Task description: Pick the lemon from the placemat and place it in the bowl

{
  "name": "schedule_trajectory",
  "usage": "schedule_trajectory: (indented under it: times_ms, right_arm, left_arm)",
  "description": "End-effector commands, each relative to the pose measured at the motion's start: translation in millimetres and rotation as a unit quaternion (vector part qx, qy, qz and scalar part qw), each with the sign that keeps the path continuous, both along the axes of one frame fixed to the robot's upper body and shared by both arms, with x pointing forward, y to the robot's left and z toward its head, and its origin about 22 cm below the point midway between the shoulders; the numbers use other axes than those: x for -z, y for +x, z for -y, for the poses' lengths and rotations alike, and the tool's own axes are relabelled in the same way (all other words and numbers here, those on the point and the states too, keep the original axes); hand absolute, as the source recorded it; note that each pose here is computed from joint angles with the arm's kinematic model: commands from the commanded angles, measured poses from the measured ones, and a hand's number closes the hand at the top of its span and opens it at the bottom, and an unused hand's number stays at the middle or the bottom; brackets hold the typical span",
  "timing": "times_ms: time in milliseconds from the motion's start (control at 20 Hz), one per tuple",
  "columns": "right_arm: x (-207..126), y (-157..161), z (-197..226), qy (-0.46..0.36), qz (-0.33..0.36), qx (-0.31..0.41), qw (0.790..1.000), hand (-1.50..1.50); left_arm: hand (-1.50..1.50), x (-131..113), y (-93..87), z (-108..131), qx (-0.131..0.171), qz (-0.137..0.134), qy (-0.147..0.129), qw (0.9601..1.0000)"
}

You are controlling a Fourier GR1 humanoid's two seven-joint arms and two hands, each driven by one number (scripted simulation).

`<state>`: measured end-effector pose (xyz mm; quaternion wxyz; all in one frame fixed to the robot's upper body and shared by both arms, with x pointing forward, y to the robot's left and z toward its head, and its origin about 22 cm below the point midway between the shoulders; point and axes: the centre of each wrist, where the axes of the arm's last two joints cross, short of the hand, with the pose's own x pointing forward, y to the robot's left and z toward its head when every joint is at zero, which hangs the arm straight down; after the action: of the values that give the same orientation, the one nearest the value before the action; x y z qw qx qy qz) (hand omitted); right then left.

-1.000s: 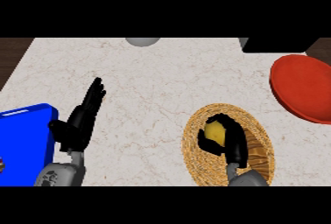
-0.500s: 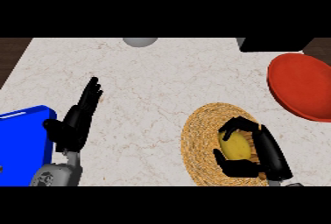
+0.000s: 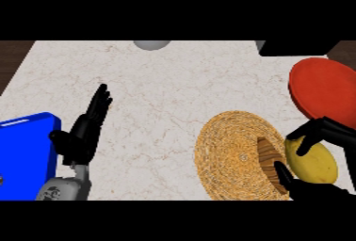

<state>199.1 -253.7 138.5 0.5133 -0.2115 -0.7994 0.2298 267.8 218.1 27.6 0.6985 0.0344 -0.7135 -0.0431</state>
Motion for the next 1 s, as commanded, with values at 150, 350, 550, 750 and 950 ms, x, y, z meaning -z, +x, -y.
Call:
schedule_trajectory:
  times_ms: [150,350,550,750,950]
  right_arm:
    - [-77.2,12.0,13.1,-0.028,0.009,0.070,0.997,1.50]
    - [-96.7,24.9,8.3,-0.011,0.001,0.100,0.995,1.50]
    - [-114.6,68.2,8.1,-0.025,0.003,0.132,0.991,1.50]
    - [-112.2,81.6,51.7,-0.024,-0.022,0.148,0.989,1.50]
    - [-84.3,108.6,61.4,-0.110,-0.031,0.197,0.974,1.50]
  left_arm:
    - [0.00,0.7,5.0,1.4,0.008,-0.001,0.005,1.0000]
    - [0.00,-2.6,-10.9,-10.0,0.018,-0.001,0.009,0.9998]
    - [0.00,-1.8,10.3,2.7,0.009,0.007,0.000,0.9999]
    - [0.00,-3.3,15.4,-11.3,0.005,0.011,-0.001,0.9999]
    - [0.00,-2.4,12.9,-8.0,0.015,0.006,0.001,0.9999]
